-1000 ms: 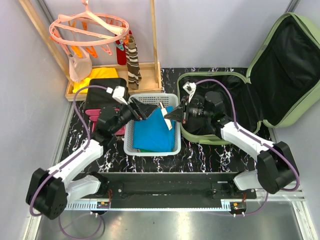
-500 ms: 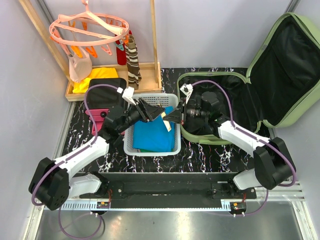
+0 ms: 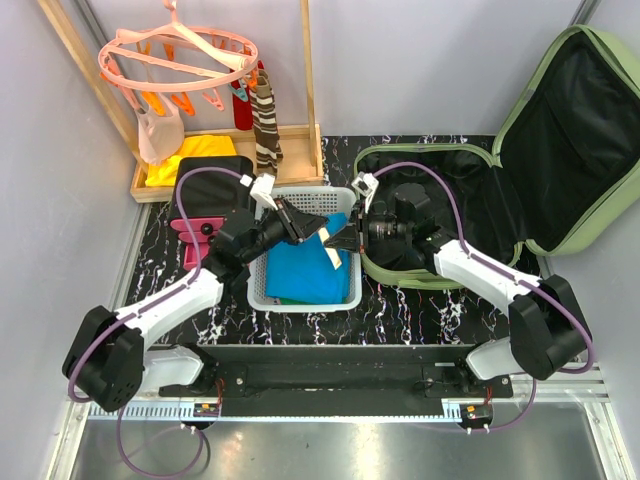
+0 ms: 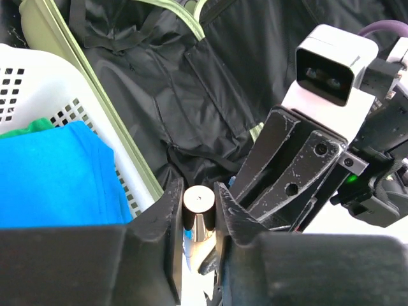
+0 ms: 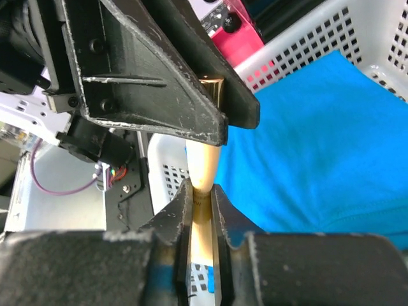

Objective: Open, take out, and arrange the luggage
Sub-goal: Pass the object from the right arm to the left, then place the object in the container

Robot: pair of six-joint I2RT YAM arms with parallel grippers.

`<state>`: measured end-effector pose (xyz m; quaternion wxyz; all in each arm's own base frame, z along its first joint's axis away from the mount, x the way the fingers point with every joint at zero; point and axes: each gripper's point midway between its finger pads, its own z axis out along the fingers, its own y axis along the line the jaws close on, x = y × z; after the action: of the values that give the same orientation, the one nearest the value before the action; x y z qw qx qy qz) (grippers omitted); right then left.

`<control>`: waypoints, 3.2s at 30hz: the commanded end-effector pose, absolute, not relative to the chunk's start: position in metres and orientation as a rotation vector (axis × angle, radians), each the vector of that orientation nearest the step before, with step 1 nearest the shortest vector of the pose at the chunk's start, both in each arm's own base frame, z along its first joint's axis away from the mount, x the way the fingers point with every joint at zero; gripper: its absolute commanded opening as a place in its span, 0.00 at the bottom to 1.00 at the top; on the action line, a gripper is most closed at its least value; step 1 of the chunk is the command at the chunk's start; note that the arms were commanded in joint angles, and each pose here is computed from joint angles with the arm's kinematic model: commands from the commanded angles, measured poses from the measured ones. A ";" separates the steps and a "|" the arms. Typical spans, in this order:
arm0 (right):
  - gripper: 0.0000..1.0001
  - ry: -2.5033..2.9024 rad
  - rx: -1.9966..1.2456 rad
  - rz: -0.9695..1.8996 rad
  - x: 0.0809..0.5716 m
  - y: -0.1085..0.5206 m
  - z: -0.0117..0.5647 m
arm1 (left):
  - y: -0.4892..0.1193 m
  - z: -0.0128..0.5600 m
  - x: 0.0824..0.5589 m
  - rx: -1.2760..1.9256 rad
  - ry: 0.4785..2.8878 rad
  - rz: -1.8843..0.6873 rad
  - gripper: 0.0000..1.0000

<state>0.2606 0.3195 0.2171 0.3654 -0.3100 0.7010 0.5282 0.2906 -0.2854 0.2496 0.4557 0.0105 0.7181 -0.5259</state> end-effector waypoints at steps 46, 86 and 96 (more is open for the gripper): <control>0.88 1.702 -0.710 1.037 0.264 0.285 0.255 | 0.047 0.136 0.302 -1.291 1.302 -0.642 0.00; 0.88 1.684 -0.727 1.039 0.256 0.281 0.254 | 0.061 0.153 0.321 -1.203 1.314 -0.530 0.62; 0.88 1.683 -0.735 1.006 0.259 0.278 0.254 | 0.086 0.150 0.300 -1.181 1.390 -0.294 0.88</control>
<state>0.2564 0.2778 0.2432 0.4812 -0.2939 0.7096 0.4225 0.3065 0.0727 0.1547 0.6064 -0.5149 0.5788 -0.1793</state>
